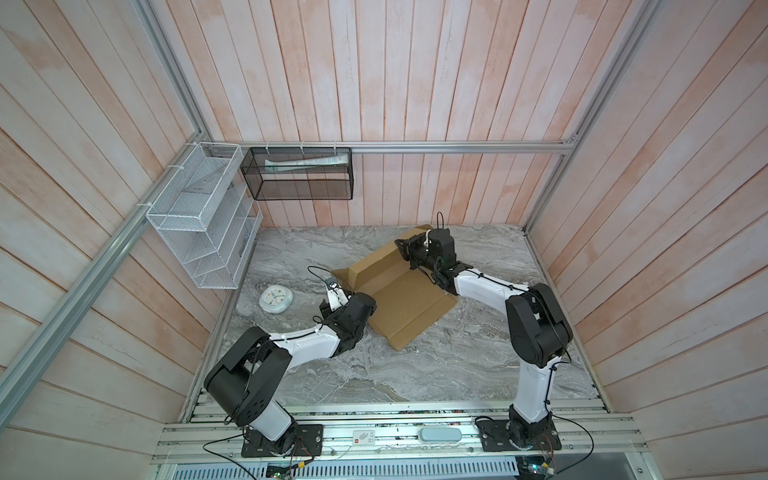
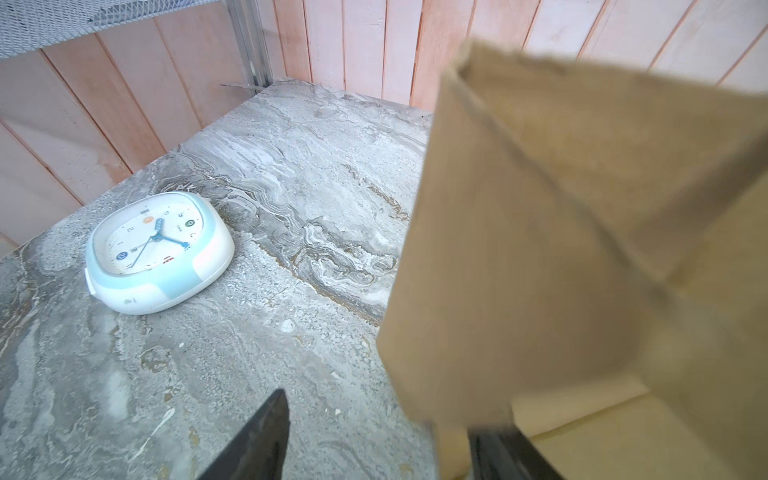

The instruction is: Fold the paper box

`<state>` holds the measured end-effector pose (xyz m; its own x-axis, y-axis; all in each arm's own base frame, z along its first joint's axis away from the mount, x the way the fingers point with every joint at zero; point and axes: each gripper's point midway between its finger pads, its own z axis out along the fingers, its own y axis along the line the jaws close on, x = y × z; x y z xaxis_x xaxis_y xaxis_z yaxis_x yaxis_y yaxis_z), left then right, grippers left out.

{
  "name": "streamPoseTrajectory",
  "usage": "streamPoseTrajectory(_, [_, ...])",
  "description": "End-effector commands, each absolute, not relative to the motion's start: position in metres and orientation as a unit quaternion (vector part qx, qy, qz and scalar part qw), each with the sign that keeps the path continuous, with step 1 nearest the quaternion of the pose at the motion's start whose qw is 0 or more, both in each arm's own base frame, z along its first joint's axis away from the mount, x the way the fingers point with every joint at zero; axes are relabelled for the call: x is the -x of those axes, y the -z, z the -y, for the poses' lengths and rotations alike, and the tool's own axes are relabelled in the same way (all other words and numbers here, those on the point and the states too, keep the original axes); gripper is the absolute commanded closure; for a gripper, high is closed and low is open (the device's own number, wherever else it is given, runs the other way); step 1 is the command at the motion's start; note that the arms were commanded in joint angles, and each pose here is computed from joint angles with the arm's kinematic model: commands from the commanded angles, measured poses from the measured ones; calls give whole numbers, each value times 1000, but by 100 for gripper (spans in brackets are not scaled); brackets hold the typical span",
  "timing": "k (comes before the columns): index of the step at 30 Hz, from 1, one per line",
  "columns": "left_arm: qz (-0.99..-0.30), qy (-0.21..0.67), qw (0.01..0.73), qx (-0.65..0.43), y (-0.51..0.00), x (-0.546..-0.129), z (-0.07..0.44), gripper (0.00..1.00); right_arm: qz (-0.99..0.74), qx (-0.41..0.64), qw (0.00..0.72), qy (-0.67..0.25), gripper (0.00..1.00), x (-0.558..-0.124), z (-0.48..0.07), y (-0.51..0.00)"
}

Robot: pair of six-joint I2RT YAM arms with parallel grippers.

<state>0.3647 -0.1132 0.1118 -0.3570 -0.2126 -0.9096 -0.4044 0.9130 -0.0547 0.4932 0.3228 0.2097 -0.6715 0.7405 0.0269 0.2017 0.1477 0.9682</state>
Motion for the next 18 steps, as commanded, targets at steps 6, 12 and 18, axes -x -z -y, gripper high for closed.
streamPoseTrajectory(6, [-809, -72, 545, 209, -127, -335, 89, 32, -719, -326, 253, -560, 100, -498, -318, -217])
streamPoseTrajectory(12, [-811, 47, 566, 142, -145, -317, 109, 32, -720, -323, 251, -561, 100, -498, -320, -218])
streamPoseTrajectory(18, [-806, 114, 578, 61, -170, -293, 121, 33, -720, -320, 248, -563, 100, -497, -322, -216])
